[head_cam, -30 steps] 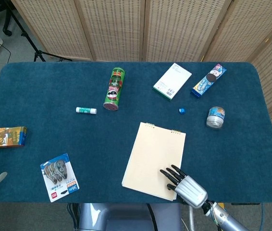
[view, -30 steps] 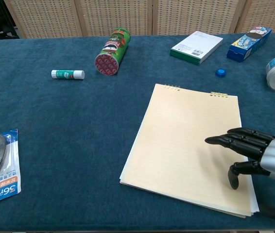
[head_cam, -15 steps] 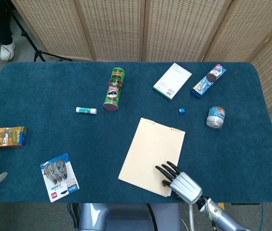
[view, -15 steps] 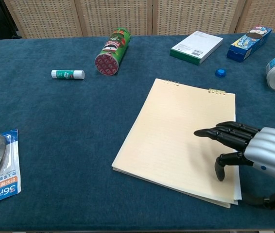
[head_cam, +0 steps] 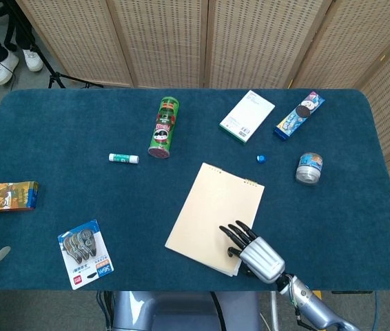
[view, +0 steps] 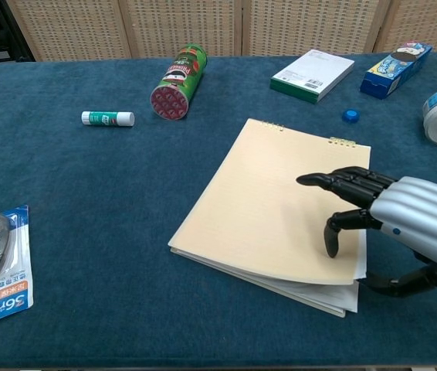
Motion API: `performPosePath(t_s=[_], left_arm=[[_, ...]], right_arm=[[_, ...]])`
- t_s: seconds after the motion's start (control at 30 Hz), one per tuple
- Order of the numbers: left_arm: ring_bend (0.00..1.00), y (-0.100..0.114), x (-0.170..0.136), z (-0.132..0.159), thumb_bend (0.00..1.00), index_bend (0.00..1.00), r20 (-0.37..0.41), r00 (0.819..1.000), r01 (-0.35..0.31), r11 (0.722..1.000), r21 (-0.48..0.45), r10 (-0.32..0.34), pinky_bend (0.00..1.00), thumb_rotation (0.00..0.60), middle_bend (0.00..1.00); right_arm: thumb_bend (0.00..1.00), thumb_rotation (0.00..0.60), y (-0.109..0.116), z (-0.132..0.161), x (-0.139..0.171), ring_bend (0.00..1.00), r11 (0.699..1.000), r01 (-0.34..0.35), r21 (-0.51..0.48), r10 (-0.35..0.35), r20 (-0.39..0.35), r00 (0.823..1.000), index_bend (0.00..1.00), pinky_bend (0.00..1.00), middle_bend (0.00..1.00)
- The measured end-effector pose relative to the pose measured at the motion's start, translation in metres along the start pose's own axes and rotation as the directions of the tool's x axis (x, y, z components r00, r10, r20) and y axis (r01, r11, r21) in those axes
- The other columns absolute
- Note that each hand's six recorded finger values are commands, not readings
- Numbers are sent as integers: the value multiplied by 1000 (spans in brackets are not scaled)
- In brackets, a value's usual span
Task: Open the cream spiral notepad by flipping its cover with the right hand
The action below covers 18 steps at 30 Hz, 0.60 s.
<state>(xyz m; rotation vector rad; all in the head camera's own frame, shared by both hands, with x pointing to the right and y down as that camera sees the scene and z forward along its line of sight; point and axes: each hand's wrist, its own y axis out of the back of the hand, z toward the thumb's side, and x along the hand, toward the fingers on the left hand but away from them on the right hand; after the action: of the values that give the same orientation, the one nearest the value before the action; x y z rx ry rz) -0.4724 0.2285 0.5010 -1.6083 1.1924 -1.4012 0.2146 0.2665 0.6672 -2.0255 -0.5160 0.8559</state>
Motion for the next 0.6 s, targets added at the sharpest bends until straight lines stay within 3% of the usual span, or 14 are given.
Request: performPosePath(t_s=[0.23,0.47,0.6], left_arm=[[0,0,0,0,0,0,-1,1000,0,1000,-3,0,0,600,0],[0,1,0,-1,0,0,1,1000,0,1000,-7,0,0,600,0],[0,1,0,-1,0,0,3,1000,2,1000,-8,-2,0,600,0]], right_arm=[[460,600,7,3,-19,0,1000,27,-16,-27,8,1000,450,0,3],[435,600,15,4,-29,0,998,49,-29,-48,11,999,521,0,3],[470,600,17,5,-31,0,998,54,-33,-53,9,999,577,0,8]])
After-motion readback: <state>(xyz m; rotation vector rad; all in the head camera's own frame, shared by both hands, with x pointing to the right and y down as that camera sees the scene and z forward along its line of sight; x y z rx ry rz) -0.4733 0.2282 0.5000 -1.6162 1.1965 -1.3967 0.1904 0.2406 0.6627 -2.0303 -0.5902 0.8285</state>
